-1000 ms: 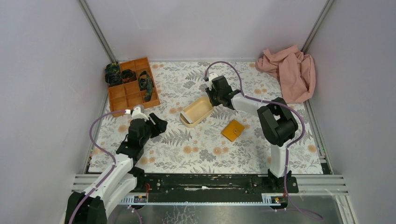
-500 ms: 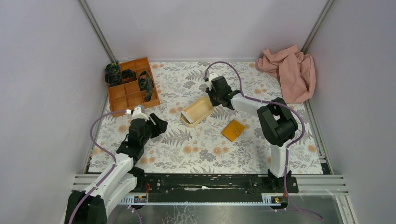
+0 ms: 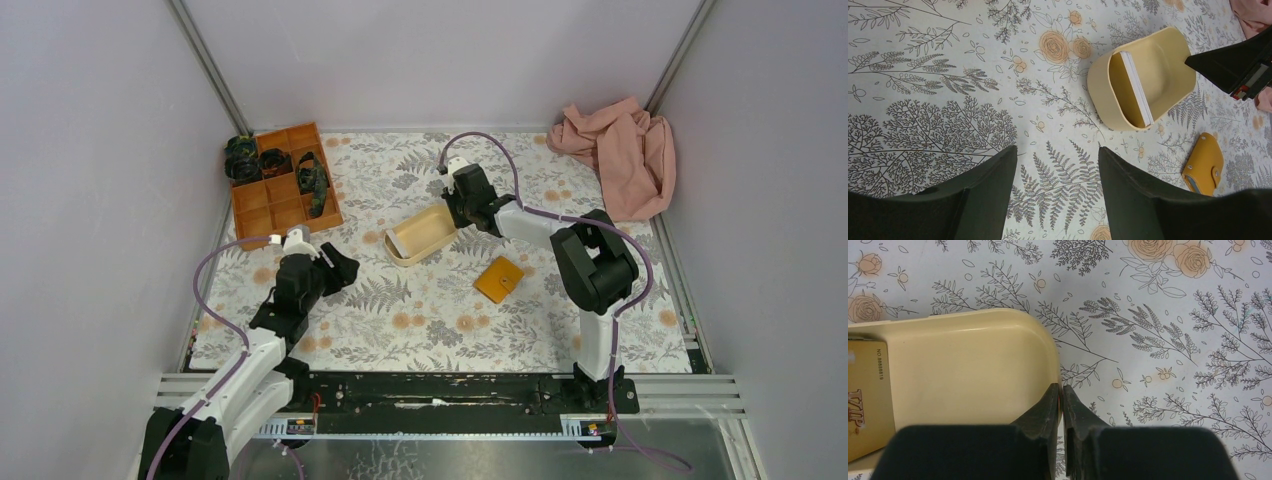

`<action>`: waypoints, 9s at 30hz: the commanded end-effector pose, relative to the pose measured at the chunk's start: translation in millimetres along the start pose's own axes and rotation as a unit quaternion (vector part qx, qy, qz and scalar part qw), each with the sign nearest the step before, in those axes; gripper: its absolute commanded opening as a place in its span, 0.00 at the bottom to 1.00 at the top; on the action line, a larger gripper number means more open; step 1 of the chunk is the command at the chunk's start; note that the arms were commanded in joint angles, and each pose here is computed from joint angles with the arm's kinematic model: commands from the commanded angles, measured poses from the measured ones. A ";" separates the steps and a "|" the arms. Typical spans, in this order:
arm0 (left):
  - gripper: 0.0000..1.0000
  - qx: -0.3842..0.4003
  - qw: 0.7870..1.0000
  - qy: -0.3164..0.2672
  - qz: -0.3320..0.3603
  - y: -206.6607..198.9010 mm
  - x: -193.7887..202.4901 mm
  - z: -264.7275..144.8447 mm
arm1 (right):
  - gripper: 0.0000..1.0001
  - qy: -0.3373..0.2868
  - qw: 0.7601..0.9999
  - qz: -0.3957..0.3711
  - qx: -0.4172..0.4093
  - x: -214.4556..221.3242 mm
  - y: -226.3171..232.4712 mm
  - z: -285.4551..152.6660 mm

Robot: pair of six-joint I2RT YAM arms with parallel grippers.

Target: Take the credit cards out of the card holder

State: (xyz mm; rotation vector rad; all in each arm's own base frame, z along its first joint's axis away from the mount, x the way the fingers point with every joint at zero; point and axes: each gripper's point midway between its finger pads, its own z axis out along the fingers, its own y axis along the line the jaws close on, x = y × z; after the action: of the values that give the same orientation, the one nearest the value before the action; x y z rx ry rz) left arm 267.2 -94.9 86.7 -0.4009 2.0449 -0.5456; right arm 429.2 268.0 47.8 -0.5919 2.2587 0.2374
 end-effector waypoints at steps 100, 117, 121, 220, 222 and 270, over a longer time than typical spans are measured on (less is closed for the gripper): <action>0.20 0.181 0.975 0.079 0.100 -196.9 147.2 -9.8 | 0.02 -0.129 0.941 0.269 0.160 105.0 -61.3 -187.2; 0.96 0.123 0.986 0.077 0.084 -188.5 149.8 -59.5 | 0.18 -0.046 0.940 0.284 0.182 141.9 -75.6 -142.4; 0.95 0.124 0.985 0.078 0.090 -200.7 152.2 -57.7 | 0.13 -0.037 0.950 0.273 0.149 148.2 -64.6 -137.2; 0.48 0.109 0.981 0.100 0.129 -176.8 244.7 -1.3 | 0.04 -0.001 0.990 0.139 0.016 122.8 23.1 -98.3; 0.48 0.099 0.983 0.093 0.125 -167.0 239.3 -1.3 | 0.05 -0.006 0.990 0.140 0.018 120.8 21.8 -100.4; 0.56 0.013 0.989 0.105 0.103 -140.6 219.0 26.4 | 0.52 0.000 0.999 0.033 0.009 166.1 49.5 -150.3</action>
State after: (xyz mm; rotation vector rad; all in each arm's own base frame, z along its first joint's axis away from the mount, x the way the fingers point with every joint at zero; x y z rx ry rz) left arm 194.6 -343.9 19.7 -0.1395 2.1790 -0.5902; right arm 208.3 198.9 29.4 -0.4955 2.2749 0.2693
